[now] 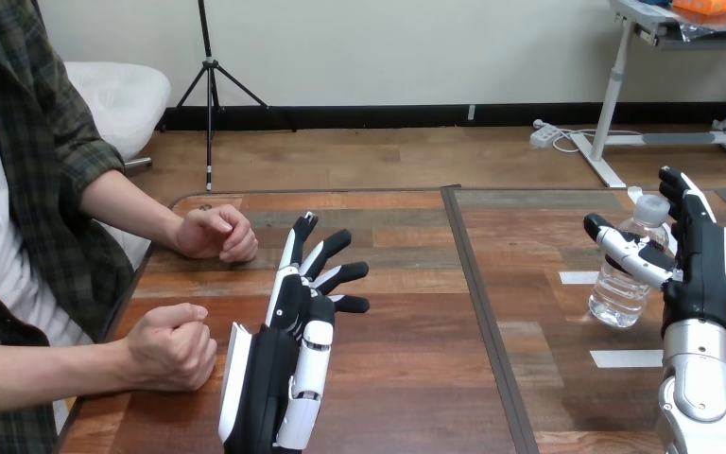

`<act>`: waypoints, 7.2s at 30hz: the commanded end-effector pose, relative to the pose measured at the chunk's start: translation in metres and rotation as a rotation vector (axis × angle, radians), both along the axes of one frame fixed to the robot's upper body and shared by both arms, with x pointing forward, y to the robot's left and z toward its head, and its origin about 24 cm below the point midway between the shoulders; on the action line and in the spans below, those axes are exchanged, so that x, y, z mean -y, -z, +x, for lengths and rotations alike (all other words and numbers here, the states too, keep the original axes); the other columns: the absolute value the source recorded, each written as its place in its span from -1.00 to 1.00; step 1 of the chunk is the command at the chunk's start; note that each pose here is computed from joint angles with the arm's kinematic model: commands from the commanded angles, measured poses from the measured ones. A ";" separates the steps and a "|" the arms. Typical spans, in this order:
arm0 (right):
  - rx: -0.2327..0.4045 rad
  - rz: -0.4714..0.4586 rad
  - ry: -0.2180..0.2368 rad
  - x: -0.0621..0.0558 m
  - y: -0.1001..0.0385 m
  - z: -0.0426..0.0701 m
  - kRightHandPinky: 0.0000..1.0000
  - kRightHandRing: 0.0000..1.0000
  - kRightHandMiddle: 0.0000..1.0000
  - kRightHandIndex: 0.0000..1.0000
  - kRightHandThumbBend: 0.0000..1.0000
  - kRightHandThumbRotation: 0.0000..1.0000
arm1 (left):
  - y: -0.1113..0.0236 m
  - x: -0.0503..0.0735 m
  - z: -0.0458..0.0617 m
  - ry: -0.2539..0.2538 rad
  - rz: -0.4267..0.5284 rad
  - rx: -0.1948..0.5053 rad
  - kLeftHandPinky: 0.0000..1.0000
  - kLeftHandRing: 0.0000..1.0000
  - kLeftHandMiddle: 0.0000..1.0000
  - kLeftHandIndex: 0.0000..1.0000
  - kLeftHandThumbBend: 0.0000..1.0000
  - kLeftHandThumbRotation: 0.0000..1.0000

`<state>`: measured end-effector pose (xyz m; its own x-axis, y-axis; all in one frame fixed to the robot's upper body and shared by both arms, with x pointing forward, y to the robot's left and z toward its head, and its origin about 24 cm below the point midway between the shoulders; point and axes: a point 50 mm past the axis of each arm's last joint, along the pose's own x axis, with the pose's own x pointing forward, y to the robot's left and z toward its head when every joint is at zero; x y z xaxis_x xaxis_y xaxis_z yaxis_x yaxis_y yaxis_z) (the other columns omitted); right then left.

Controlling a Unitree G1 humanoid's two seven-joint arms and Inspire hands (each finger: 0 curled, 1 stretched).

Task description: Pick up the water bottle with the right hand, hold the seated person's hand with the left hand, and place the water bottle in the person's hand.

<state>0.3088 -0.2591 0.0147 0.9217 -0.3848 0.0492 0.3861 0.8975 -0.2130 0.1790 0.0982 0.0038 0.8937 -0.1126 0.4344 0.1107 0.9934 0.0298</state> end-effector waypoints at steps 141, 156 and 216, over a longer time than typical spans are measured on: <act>-0.179 -0.021 -0.022 -0.016 -0.013 0.037 0.60 0.66 0.69 0.66 0.49 -1.00 | -0.011 0.004 -0.001 -0.008 -0.025 0.050 0.32 0.55 0.71 0.94 -0.59 1.00; -0.171 0.046 0.016 -0.016 -0.010 0.036 0.36 0.39 0.42 0.51 0.50 -1.00 | -0.011 0.004 -0.001 -0.009 -0.027 0.047 0.33 0.56 0.70 0.93 -0.60 1.00; -0.166 -0.004 0.062 -0.016 -0.013 0.037 -0.04 0.01 0.04 0.15 0.54 -1.00 | -0.009 0.007 0.000 -0.016 -0.036 0.034 0.30 0.54 0.68 0.88 -0.62 1.00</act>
<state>0.3214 -0.2502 -0.0050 0.8627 -0.4627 -0.2038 0.3913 0.8663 -0.3104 0.1688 0.1010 -0.0011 0.9116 -0.0936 0.4003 0.0907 0.9955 0.0263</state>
